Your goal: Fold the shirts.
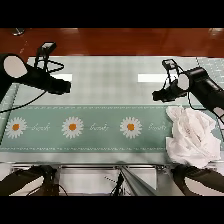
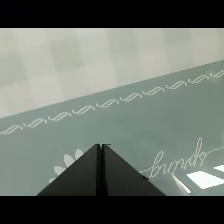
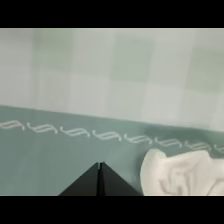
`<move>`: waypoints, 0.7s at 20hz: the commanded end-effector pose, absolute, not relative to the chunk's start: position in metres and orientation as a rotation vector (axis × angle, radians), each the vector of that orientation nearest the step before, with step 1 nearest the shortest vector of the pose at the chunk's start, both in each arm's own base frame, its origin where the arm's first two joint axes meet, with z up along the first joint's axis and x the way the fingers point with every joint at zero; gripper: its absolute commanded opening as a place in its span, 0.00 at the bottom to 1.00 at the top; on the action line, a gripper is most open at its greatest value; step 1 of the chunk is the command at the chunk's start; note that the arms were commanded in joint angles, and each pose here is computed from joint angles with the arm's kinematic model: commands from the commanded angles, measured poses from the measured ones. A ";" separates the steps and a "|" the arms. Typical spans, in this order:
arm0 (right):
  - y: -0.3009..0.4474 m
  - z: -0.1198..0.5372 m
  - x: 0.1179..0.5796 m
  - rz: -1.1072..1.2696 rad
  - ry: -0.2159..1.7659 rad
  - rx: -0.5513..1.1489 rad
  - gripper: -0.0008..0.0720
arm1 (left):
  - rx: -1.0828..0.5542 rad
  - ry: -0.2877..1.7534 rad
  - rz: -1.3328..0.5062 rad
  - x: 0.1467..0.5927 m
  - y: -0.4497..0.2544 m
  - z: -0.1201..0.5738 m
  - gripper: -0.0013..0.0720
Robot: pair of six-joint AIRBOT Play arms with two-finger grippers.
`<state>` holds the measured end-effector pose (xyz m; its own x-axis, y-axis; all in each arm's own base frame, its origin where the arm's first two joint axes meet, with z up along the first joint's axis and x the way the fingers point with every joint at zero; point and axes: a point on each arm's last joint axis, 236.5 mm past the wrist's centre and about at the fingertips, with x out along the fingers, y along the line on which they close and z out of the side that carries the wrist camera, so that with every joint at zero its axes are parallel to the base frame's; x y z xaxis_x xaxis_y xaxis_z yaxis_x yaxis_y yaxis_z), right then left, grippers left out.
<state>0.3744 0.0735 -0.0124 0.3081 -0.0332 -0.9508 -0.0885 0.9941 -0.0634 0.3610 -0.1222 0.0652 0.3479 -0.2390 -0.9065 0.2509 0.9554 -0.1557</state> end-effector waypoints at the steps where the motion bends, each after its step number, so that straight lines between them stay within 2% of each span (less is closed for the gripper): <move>1: 0.064 0.004 0.413 0.003 1.082 -0.159 0.57 | -0.036 1.149 -0.298 0.374 -0.126 0.062 0.38; 2: 0.055 0.008 0.419 -0.025 1.053 -0.192 0.86 | -0.076 1.175 -0.268 0.375 -0.127 0.054 1.00; 4: 0.028 0.017 0.415 -0.102 1.077 -0.287 0.88 | -0.072 1.214 -0.259 0.374 -0.125 0.043 0.98; 7: -0.042 0.039 0.362 -0.320 1.282 -0.372 0.88 | -0.014 1.280 -0.276 0.354 -0.111 0.044 0.98; 8: -0.065 0.044 0.337 -0.384 1.355 -0.353 0.88 | -0.023 1.299 -0.263 0.346 -0.102 0.049 0.98; 10: -0.095 0.046 0.293 -0.477 1.427 -0.245 0.88 | -0.041 1.274 -0.242 0.330 -0.090 0.062 0.98; 14: -0.099 0.029 0.225 -0.485 1.371 0.049 0.88 | -0.131 1.209 -0.221 0.273 -0.084 0.057 0.98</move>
